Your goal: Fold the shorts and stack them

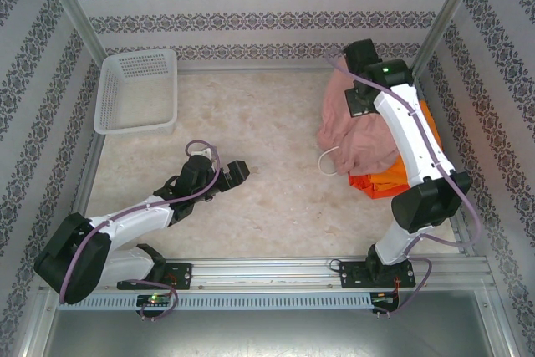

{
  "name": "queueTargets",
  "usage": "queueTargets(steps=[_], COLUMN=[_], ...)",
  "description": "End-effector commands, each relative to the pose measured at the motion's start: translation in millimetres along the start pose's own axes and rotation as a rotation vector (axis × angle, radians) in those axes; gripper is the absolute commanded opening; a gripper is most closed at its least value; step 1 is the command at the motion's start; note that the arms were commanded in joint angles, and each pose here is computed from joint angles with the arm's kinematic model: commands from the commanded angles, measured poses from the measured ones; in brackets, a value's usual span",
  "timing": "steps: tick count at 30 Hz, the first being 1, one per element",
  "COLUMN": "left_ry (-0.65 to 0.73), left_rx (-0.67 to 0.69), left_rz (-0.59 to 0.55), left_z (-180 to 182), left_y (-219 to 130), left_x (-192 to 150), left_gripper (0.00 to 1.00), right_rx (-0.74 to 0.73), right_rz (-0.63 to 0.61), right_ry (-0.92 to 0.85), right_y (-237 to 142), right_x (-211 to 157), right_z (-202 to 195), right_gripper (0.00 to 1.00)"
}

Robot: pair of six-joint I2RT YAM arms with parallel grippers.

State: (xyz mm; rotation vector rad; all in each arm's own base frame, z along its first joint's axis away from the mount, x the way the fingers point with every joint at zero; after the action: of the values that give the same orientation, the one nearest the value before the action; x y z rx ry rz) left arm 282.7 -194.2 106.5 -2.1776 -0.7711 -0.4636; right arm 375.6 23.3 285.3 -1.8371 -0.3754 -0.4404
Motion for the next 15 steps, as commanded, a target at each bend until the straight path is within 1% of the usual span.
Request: queueTargets(steps=[1,5,10,13,15], left_ry=[0.013,0.011,0.009,0.011,0.012], left_rx=[0.014,0.016,0.017,0.019,0.021], left_rz=[-0.012,-0.012,-0.013,-0.011,-0.009], left_z=[5.5,6.7,7.7,8.6,9.2], left_y=[-3.0,-2.9,-3.6,-4.6,-5.9], left_x=[0.8,0.7,1.3,0.9,1.1], left_gripper=[1.0,1.0,1.0,1.0,1.0], right_rx=[-0.048,-0.063,-0.096,-0.083,-0.099], right_rz=[-0.025,-0.019,0.015,0.03,0.04], right_ry=[0.01,0.035,0.07,0.107,0.118], right_y=[-18.0,-19.8,-9.1,-3.0,2.4], right_x=[4.2,5.8,2.1,1.4,1.5], right_z=[-24.9,-41.0,-66.2,-78.0,-88.3], right_gripper=[0.0,0.0,0.0,0.0,0.0])
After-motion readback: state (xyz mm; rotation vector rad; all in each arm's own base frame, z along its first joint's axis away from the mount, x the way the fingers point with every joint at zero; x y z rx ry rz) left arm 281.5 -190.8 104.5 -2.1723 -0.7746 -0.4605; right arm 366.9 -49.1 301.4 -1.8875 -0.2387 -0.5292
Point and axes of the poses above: each hand's point on the last joint's axis, 136 mm out from that joint toward the fingers, its own y axis out along the fingers, its own z axis along the line the jaws close on, x = y × z, the point moved 1 cm from there along -y, back along the fingers, and after that the axes turned 7 degrees about y, right-handed, at the moved point
